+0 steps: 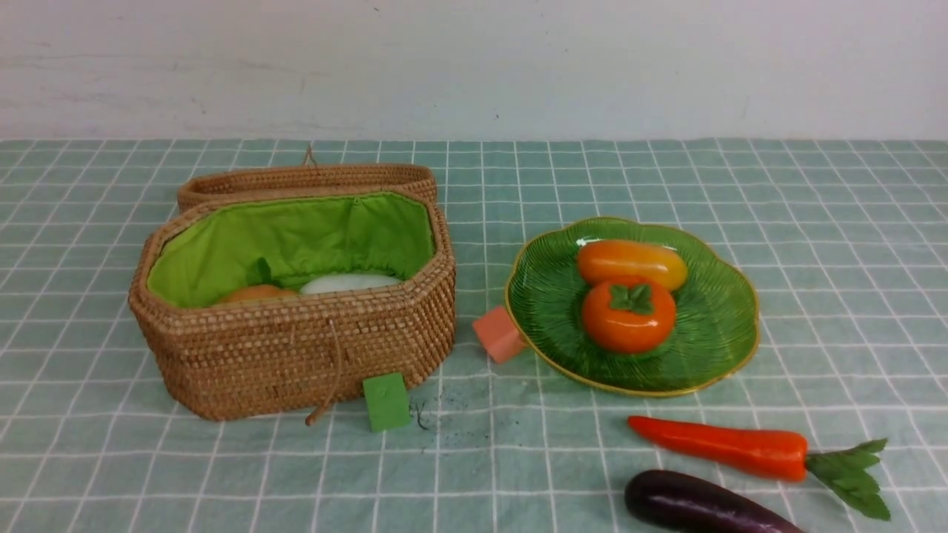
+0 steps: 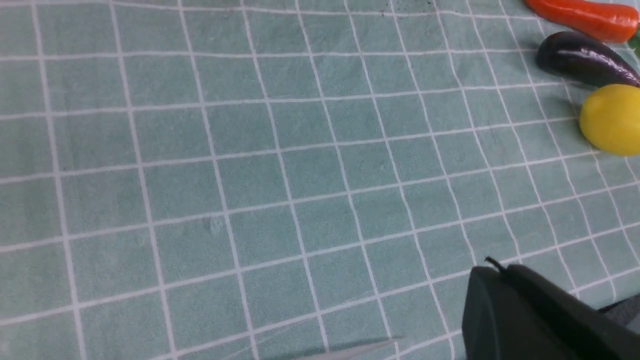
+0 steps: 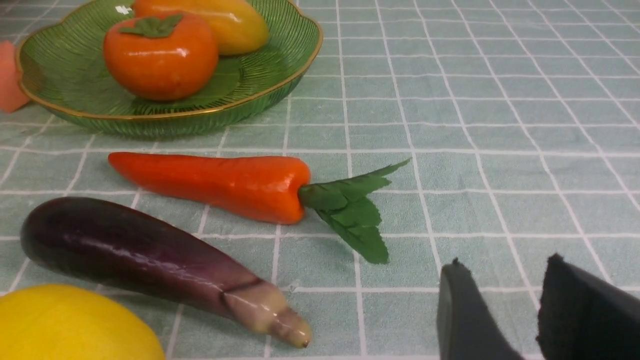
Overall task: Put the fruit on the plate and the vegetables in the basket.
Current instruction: Use the right arm to grab a lemon and put it into the right plate
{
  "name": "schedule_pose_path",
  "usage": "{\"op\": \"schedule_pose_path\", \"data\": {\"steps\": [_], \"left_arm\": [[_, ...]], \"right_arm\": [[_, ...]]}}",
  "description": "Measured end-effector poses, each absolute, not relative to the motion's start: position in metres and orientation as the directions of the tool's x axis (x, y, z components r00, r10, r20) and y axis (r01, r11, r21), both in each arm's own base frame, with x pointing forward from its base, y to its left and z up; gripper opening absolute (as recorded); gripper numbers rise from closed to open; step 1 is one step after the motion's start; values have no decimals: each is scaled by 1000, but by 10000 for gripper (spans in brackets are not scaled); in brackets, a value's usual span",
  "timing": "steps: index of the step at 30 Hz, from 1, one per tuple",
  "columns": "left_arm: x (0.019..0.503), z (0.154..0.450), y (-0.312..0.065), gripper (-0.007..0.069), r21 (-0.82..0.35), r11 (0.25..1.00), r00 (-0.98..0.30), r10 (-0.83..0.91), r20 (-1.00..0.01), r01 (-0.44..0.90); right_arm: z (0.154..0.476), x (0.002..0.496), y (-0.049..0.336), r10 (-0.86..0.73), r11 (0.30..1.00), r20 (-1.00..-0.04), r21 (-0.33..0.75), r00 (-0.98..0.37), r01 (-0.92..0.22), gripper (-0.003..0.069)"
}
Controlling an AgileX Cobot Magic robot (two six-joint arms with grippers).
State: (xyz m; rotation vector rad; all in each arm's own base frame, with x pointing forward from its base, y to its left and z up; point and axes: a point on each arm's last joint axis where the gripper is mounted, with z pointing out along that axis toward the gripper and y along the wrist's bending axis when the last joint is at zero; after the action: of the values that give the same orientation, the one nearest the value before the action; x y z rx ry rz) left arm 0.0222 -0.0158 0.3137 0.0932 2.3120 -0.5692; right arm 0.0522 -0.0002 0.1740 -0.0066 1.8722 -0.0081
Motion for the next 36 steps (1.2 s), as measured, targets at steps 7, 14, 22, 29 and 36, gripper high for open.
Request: {"op": "schedule_pose_path", "data": {"steps": [7, 14, 22, 29, 36], "left_arm": [[46, 321, -11, -13, -223, 942, -461, -86, -883, 252], [62, 309, -7, -13, -154, 978, -157, -132, -979, 138], [52, 250, 1, -12, -129, 992, 125, -129, -984, 10], [56, 187, 5, -10, -205, 975, -117, -214, -970, -88], [52, 168, 5, -10, -249, 957, -286, -284, -915, -151]], "right_arm": [[174, 52, 0, -9, 1000, -955, -9, -297, 0, 241], [174, 52, 0, -9, 1000, -955, -9, -297, 0, 241], [174, 52, 0, -9, 1000, -955, -9, -297, 0, 241], [174, 52, 0, -9, 1000, -955, -9, -297, 0, 241], [174, 52, 0, -9, 1000, -955, -9, -297, 0, 241]]}}
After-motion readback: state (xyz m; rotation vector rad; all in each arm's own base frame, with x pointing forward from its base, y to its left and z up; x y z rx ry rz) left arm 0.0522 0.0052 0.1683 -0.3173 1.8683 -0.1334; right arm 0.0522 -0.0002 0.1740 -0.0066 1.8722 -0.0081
